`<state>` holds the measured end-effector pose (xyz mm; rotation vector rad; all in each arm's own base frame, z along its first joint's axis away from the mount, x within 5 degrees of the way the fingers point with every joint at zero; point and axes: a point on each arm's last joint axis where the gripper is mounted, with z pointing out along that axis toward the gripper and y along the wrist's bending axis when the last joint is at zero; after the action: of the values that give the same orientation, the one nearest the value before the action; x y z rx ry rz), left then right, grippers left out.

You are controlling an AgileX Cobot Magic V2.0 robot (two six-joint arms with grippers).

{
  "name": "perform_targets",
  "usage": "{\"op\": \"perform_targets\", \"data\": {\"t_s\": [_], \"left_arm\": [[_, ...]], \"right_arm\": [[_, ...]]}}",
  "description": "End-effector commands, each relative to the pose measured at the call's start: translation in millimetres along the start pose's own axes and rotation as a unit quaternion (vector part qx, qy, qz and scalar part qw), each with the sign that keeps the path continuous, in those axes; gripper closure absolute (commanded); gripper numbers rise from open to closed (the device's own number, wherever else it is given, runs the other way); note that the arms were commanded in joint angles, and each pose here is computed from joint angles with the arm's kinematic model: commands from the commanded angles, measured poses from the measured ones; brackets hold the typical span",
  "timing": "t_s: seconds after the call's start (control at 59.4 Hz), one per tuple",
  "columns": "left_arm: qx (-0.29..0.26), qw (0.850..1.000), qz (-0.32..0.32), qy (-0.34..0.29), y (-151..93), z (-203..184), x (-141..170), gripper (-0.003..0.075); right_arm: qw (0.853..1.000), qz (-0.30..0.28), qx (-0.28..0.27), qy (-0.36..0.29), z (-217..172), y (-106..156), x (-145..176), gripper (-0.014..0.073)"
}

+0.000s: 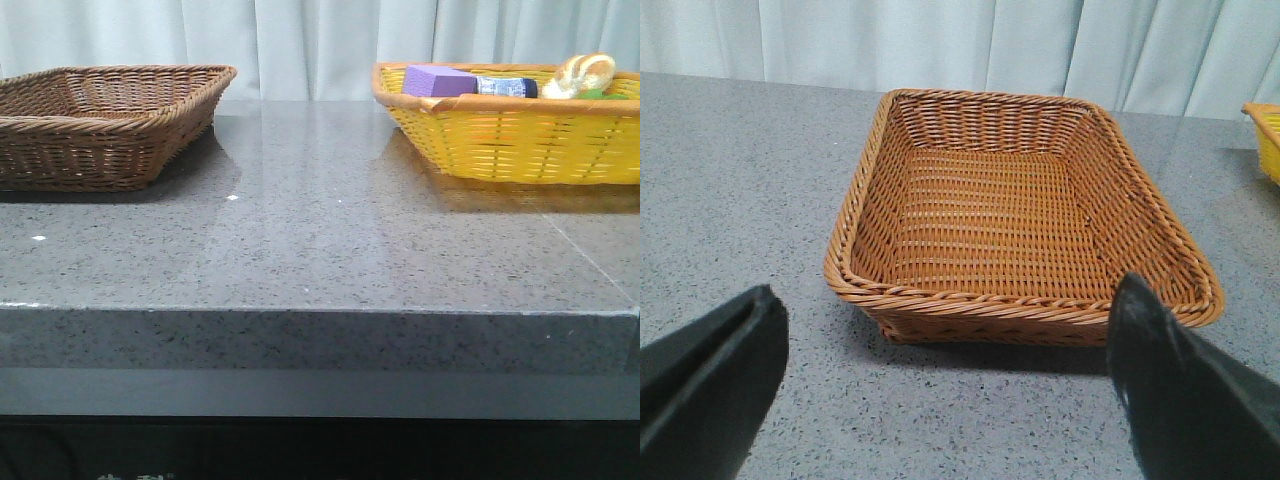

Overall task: Transfer tape with both arms
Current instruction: 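Carry the tape roll with the right gripper and set it on the table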

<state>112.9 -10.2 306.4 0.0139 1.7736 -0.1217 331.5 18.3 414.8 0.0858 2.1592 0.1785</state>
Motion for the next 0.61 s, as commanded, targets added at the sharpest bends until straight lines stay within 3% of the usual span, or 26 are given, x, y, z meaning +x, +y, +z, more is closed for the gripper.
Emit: {"op": "perform_targets", "data": {"t_s": [0.0,0.152,0.303,0.589], "left_arm": [[0.004,0.999,-0.008,-0.053,-1,-2,-19,0.0081],[0.004,0.999,-0.008,-0.049,-1,-2,-18,0.0081],[0.004,0.999,-0.008,-0.049,-1,-2,-18,0.0081],[0.004,0.999,-0.008,-0.049,-1,-2,-18,0.0081]], "right_arm": [[0.996,-0.028,-0.042,-0.08,-43,25,-17,0.0508],[0.99,-0.083,-0.108,-0.046,-54,72,-1,0.0508],[0.971,-0.133,-0.195,-0.034,-56,129,29,0.0508],[0.947,-0.187,-0.259,0.024,-31,177,106,0.0508]]}}
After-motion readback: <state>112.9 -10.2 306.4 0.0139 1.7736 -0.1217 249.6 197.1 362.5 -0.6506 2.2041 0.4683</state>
